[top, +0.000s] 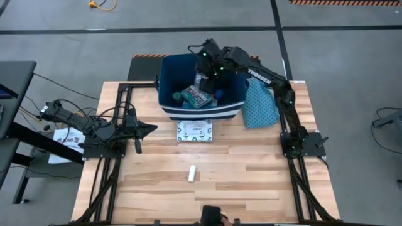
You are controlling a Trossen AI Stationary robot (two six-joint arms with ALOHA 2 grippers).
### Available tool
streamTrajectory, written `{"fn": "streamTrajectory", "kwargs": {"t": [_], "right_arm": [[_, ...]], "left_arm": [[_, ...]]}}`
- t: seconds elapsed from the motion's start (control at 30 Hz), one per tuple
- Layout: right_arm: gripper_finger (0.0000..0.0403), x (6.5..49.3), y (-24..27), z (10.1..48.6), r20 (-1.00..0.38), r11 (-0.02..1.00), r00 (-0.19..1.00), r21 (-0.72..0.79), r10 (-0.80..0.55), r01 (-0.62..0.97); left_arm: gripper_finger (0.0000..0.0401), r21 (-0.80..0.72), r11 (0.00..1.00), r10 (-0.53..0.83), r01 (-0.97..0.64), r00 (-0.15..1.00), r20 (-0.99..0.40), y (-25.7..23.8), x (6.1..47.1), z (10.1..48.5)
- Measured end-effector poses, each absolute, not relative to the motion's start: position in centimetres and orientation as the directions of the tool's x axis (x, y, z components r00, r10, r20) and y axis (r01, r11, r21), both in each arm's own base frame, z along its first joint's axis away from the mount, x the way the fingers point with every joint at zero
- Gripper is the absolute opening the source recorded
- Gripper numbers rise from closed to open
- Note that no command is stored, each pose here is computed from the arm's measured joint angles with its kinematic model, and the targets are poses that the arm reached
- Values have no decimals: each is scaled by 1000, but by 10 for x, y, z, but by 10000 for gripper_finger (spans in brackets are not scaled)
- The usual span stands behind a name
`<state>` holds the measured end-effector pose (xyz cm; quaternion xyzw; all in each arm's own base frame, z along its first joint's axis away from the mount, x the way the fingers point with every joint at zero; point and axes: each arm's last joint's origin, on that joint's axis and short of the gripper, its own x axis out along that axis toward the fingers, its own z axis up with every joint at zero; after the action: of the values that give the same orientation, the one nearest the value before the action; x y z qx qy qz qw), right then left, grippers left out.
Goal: Pick & place medical supplies in basket/bin
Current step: Put the white rolled gauze into the blue bin
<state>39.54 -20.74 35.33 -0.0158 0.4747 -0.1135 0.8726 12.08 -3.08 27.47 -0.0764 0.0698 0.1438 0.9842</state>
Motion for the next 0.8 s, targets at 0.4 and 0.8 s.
{"fn": "streamTrajectory", "kwargs": {"t": [0.4, 0.8], "right_arm": [[228, 343, -146, 435, -756, 959, 600, -134, -262, 250], [221, 312, -63, 448, -867, 987, 488, -18, -96, 162]], "left_arm": [[0, -123, 948, 273, -295, 947, -170, -31, 121, 274], [0, -141, 953, 244, -269, 954, -175, -32, 121, 273]]}}
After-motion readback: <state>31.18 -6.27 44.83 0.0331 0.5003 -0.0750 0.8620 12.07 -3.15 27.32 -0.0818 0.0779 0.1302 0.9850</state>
